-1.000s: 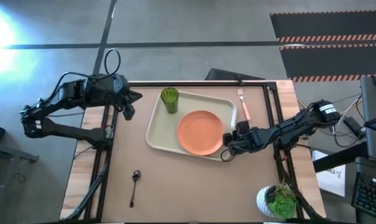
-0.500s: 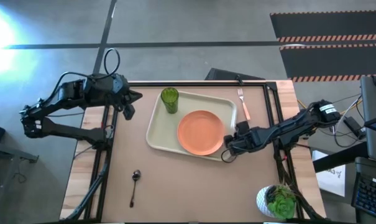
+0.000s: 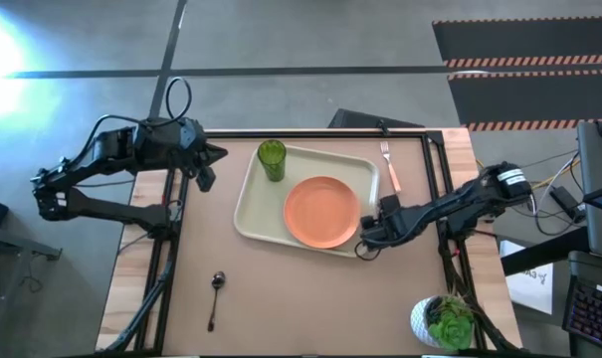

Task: Pick and place plate/cup/fork/spoon on tray
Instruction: Adjust the orange plate in the light brown serving tray

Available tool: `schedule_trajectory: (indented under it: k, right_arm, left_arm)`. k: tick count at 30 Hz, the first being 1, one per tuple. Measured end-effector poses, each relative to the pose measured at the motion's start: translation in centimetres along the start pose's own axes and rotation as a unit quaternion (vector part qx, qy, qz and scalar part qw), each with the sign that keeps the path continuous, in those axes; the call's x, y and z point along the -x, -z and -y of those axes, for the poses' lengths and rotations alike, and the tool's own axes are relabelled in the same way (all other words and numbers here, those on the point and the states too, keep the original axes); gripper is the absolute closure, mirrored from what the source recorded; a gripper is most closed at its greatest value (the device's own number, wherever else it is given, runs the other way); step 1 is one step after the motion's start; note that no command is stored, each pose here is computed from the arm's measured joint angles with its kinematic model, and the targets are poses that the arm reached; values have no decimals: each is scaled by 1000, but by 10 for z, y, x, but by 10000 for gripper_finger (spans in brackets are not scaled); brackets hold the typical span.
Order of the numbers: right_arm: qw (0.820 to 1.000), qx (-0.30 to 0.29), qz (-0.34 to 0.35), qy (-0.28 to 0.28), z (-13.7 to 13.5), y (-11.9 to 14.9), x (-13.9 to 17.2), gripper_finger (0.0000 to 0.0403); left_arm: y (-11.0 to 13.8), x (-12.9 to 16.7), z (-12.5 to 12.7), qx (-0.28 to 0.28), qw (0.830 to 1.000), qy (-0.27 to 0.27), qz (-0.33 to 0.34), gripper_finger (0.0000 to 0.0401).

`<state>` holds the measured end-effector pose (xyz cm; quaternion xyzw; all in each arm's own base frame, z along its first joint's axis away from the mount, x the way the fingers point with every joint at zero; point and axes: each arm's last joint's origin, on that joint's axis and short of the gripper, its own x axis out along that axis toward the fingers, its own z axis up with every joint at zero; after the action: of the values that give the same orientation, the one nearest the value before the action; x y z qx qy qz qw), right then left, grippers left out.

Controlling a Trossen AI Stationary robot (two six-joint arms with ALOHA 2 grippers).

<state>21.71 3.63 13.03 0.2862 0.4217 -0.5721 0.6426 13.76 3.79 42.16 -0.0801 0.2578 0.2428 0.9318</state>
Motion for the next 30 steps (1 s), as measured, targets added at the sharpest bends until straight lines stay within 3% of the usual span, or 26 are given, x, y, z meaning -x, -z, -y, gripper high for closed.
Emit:
schedule_trajectory:
  k: [6, 12, 21, 30]
  right_arm:
    - [1000, 23, 9, -3, -17, 11, -19, 394]
    - [999, 30, 25, -2, -20, 7, -13, 394]
    - [992, -3, 113, -49, -15, -26, 5, 394]
    - [988, 9, 122, -98, -12, -47, 20, 394]
  left_arm:
    - [0, 1, 0, 0, 1000, 0, 1, 401]
    - [0, 1, 0, 0, 1000, 0, 1, 401]
    - [0, 2, 0, 0, 1000, 0, 1, 401]
    - [7, -3, -1, 4, 1000, -4, -19, 401]
